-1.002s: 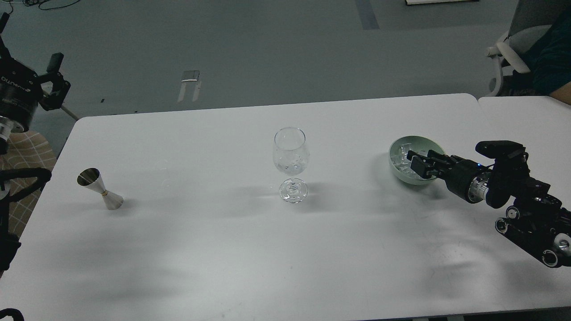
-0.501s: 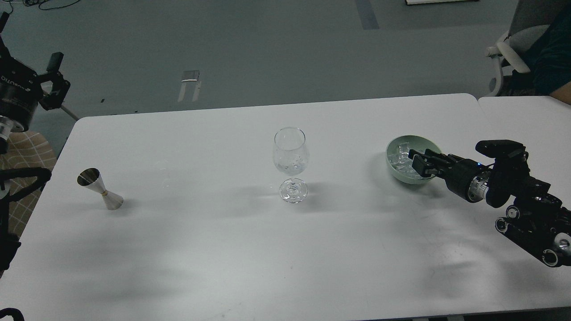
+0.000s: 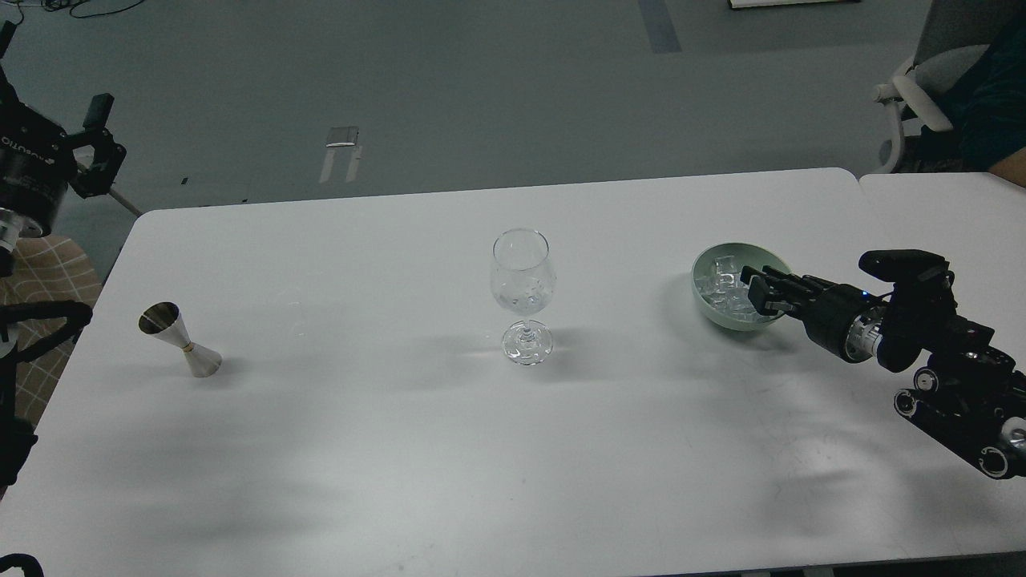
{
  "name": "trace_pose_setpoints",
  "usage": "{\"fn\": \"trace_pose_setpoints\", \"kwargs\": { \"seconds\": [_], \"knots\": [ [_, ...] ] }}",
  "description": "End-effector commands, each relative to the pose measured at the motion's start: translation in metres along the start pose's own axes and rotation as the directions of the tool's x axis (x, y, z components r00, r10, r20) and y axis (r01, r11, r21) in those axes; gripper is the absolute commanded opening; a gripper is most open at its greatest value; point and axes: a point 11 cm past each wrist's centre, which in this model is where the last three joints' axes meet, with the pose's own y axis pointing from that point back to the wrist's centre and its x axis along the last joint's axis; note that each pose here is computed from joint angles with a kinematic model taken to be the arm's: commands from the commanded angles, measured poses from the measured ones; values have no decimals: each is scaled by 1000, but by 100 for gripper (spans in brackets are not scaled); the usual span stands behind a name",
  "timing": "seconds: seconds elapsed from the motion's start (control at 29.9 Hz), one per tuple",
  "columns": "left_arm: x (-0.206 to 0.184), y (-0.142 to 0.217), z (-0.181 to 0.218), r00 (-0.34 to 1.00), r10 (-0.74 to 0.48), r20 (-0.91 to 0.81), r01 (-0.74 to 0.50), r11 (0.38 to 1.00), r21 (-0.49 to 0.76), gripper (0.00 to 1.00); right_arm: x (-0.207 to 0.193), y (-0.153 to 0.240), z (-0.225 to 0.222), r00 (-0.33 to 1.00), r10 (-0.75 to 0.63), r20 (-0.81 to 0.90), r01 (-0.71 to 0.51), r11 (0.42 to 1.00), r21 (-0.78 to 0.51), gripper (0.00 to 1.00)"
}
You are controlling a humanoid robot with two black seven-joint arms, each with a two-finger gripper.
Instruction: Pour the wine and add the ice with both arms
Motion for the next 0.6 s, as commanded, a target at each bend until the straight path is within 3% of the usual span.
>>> {"fn": "trace_pose_setpoints", "kwargs": {
  "seconds": [0.0,0.3,0.57],
  "knots": [
    [0,0,-1,1000,0,-2,0,1000,1,98,9,4,2,1000,17,-1,-17,1000,0,6],
    [0,0,-1,1000,0,-2,0,1000,1,98,82,39,-8,994,107,-20,-106,992,69,6],
    [-4,-2,-2,1000,-6,-12,6,1000,-4,98,134,47,-57,983,159,-90,-138,969,207,6]
  ]
}}
